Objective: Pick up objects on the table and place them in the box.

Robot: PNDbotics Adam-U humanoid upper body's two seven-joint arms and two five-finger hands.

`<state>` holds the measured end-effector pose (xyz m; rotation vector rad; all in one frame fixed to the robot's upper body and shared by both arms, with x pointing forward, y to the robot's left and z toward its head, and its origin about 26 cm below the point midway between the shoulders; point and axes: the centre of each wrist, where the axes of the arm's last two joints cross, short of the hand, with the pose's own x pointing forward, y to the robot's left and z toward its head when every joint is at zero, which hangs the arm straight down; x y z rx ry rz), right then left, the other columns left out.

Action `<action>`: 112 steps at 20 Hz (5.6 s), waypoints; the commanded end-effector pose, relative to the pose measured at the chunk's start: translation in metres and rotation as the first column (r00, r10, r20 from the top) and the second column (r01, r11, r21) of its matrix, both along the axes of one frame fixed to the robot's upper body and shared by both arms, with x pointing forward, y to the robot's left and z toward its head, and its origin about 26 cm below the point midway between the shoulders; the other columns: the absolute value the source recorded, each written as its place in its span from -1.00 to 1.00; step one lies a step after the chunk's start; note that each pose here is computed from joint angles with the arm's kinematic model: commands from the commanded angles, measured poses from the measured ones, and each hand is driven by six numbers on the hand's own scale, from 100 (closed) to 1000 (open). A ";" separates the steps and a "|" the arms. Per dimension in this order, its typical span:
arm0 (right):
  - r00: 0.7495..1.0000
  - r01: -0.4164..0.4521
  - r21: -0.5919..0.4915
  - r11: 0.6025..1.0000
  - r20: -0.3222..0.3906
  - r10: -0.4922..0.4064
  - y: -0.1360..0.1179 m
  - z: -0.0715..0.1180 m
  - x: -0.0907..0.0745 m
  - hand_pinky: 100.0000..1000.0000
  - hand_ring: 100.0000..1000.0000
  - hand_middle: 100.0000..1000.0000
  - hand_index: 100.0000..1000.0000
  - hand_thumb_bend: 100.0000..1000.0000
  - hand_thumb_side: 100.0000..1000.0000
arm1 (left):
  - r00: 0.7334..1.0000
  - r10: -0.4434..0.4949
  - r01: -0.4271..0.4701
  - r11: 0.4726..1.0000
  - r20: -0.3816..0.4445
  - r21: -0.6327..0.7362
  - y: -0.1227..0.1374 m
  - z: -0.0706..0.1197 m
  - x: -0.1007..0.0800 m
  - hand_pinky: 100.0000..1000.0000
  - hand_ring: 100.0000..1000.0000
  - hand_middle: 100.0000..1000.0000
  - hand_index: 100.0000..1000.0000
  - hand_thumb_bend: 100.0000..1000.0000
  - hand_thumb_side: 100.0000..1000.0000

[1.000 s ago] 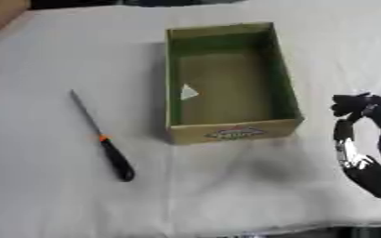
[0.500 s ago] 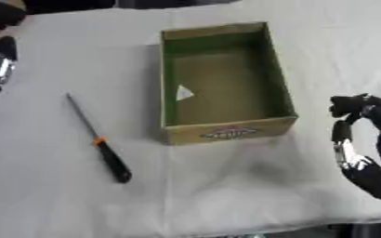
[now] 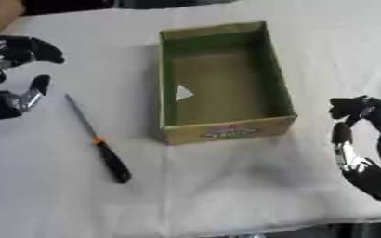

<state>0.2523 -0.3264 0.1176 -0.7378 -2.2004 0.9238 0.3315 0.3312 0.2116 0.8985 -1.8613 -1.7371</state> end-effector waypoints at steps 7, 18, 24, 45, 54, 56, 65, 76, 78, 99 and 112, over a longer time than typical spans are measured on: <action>1.000 -0.010 -0.021 1.000 0.024 0.010 -0.001 0.009 -0.001 -0.28 0.04 0.07 0.52 -1.00 0.45 | 1.000 -0.028 0.027 0.994 0.004 0.106 0.005 0.017 0.003 0.49 0.56 0.51 0.68 -0.90 0.26; 1.000 -0.013 -0.023 1.000 0.022 0.013 -0.001 0.009 -0.001 -0.28 0.03 0.06 0.52 -1.00 0.45 | 0.989 -0.103 0.124 0.968 -0.103 0.218 -0.009 0.012 0.008 0.50 0.53 0.41 0.63 -0.09 0.09; 1.000 -0.015 -0.024 1.000 0.019 0.016 0.000 0.008 -0.001 -0.28 0.03 0.06 0.52 -1.00 0.45 | 0.980 -0.115 0.156 0.951 -0.163 0.267 -0.015 0.011 0.017 0.49 0.52 0.37 0.59 -0.12 -0.08; 1.000 -0.022 -0.029 0.999 0.009 0.022 0.001 0.008 -0.001 -0.29 0.02 0.05 0.52 -1.00 0.45 | 0.956 -0.185 0.262 0.887 -0.227 0.380 -0.037 0.013 0.042 0.48 0.50 0.26 0.52 -0.21 -0.18; 1.000 -0.021 -0.029 0.999 0.010 0.022 0.000 0.008 -0.001 -0.29 0.02 0.05 0.52 -1.00 0.45 | 0.948 -0.191 0.283 0.869 -0.254 0.406 -0.037 0.004 0.041 0.48 0.50 0.25 0.51 -0.20 -0.16; 1.000 -0.021 -0.029 0.999 0.011 0.021 0.000 0.008 -0.001 -0.29 0.02 0.05 0.52 -1.00 0.45 | 0.949 -0.188 0.282 0.868 -0.255 0.408 -0.036 0.004 0.041 0.48 0.50 0.25 0.51 -0.20 -0.16; 1.000 -0.022 -0.029 0.999 0.012 0.022 0.000 0.009 -0.001 -0.29 0.02 0.05 0.52 -1.00 0.45 | 0.947 -0.166 0.274 0.864 -0.276 0.423 -0.029 -0.007 0.041 0.47 0.50 0.24 0.50 -0.22 -0.13; 1.000 -0.022 -0.028 0.999 0.013 0.023 0.000 0.009 -0.001 -0.28 0.02 0.05 0.52 -1.00 0.45 | 0.927 -0.234 0.347 0.832 -0.292 0.433 -0.045 -0.022 0.041 0.47 0.51 0.24 0.50 -0.18 -0.10; 1.000 -0.022 -0.028 0.999 0.013 0.022 0.000 0.009 -0.001 -0.29 0.02 0.05 0.52 -1.00 0.45 | 0.925 -0.253 0.362 0.815 -0.284 0.452 -0.049 -0.021 0.040 0.47 0.51 0.24 0.50 -0.15 -0.08; 1.000 -0.021 -0.029 0.999 0.013 0.021 0.000 0.008 -0.001 -0.29 0.03 0.05 0.51 -1.00 0.45 | 0.917 -0.260 0.389 0.751 -0.303 0.533 -0.045 -0.037 0.035 0.48 0.52 0.24 0.50 -0.03 -0.02; 1.000 -0.024 -0.027 0.999 0.014 0.024 0.001 0.008 -0.001 -0.29 0.02 0.05 0.51 -1.00 0.45 | 0.903 -0.271 0.415 0.746 -0.332 0.520 -0.050 -0.052 0.039 0.47 0.51 0.20 0.50 -0.08 -0.03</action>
